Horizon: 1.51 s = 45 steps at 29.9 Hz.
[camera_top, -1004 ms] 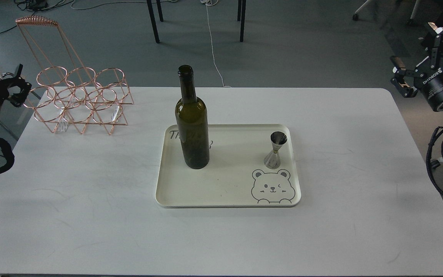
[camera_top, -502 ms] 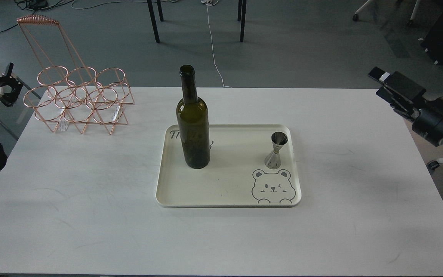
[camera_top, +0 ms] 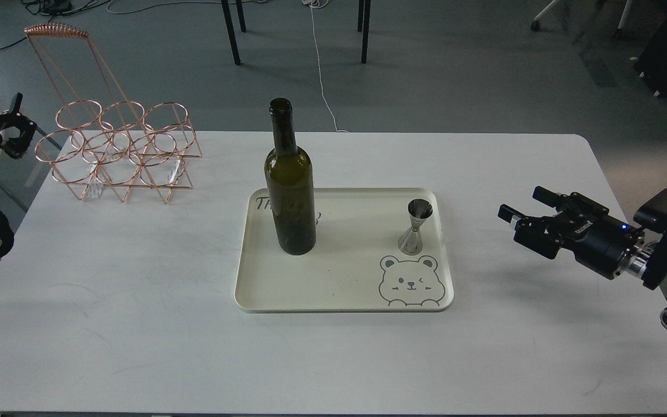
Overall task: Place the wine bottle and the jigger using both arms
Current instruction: 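Reach the right gripper to the steel jigger and grasp it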
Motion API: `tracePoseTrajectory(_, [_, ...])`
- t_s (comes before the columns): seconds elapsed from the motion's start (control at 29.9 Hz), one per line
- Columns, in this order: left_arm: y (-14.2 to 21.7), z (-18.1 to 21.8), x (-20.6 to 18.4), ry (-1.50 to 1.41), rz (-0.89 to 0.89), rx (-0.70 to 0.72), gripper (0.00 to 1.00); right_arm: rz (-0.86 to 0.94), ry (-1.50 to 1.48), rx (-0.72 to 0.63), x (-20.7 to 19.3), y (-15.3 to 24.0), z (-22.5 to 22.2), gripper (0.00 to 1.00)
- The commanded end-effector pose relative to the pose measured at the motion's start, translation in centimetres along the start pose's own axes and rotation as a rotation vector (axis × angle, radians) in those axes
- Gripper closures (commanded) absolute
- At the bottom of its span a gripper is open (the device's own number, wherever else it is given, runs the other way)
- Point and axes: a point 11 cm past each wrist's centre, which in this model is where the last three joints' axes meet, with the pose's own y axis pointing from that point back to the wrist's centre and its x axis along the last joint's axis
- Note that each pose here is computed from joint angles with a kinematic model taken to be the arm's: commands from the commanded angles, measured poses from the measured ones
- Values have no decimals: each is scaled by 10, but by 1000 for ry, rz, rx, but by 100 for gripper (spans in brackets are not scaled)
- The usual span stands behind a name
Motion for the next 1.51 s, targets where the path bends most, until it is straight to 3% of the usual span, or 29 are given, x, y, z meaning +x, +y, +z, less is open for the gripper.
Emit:
tracePoseTrajectory(0.0, [-1,-1,-1,2,-2,-1,1,-43,36,48,-22,-17,-12,9])
tracePoseTrajectory(0.23, [-1,-1,-2,3,-4,-1,1,-68,97,119,-38,-52,-32,10])
tracePoseTrajectory(0.5, [-2,-2,-2,4,-4,1,1,-138,206,169,-45,-86,-40,26])
tracePoseTrajectory(0.84, [-2,4,0,-7,3,-7,1,-119,240,217,-44,-123,-65,32])
tracePoseTrajectory(0.94, [-2,5,1,-10,4,-7,2,-110,246,223,-40,-129,-68,39])
tracePoseTrajectory(1.07, [-2,10,2,-18,6,-14,1,-124,256,226,-42,-128,-67,63])
tracePoseTrajectory(1.27, [-1,13,3,-23,7,-18,1,-151,273,223,-49,-123,-63,89])
tracePoseTrajectory(1.47, [-2,13,2,-22,6,-19,2,-137,279,224,-48,-123,-63,94])
